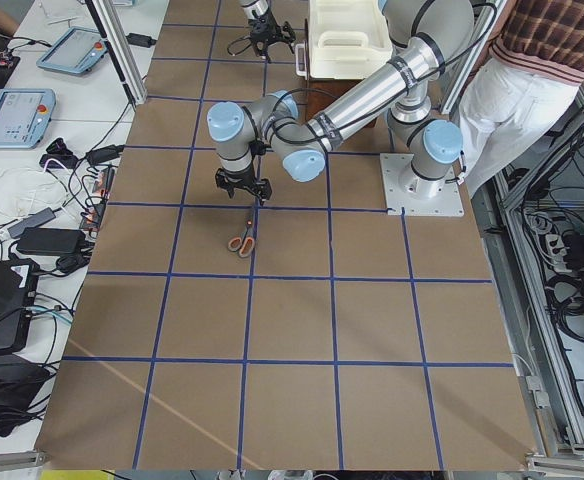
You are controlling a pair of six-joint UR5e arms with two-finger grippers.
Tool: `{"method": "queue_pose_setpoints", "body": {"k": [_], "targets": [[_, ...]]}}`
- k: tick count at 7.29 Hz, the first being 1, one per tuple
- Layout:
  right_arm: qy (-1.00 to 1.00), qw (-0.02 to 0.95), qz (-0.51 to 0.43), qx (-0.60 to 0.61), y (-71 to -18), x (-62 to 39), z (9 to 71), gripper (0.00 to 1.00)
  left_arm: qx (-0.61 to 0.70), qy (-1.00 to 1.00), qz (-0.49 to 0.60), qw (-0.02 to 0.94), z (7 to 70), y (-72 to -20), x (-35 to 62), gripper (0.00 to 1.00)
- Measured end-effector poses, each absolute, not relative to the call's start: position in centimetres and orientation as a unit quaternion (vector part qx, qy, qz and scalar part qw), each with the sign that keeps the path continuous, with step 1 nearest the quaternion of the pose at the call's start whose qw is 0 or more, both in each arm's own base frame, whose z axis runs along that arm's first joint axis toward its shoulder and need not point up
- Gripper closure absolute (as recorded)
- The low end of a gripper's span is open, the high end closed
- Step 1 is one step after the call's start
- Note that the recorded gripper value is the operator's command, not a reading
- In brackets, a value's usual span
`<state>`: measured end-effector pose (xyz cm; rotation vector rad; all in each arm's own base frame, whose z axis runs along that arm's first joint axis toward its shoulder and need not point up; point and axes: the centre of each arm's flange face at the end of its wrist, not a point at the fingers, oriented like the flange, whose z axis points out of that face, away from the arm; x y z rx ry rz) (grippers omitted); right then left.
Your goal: Place scissors in drawer with both arms
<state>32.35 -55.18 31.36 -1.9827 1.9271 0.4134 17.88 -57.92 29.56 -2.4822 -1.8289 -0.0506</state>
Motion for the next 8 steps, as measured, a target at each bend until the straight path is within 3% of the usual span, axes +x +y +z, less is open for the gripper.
{"method": "queue_pose_setpoints", "body": {"k": [7,8], "targets": [[0.664,0.180,0.205,-0.696,-53.5,32.5,28.4,0.03,-0.787,-0.615,-0.042,0.004,23.3,-59.0,19.4,0.00],[0.663,0.179,0.208,-0.696,-53.3,32.4,28.1,0.10,-0.787,-0.616,-0.042,0.015,22.1,-58.8,19.4,0.00]]}}
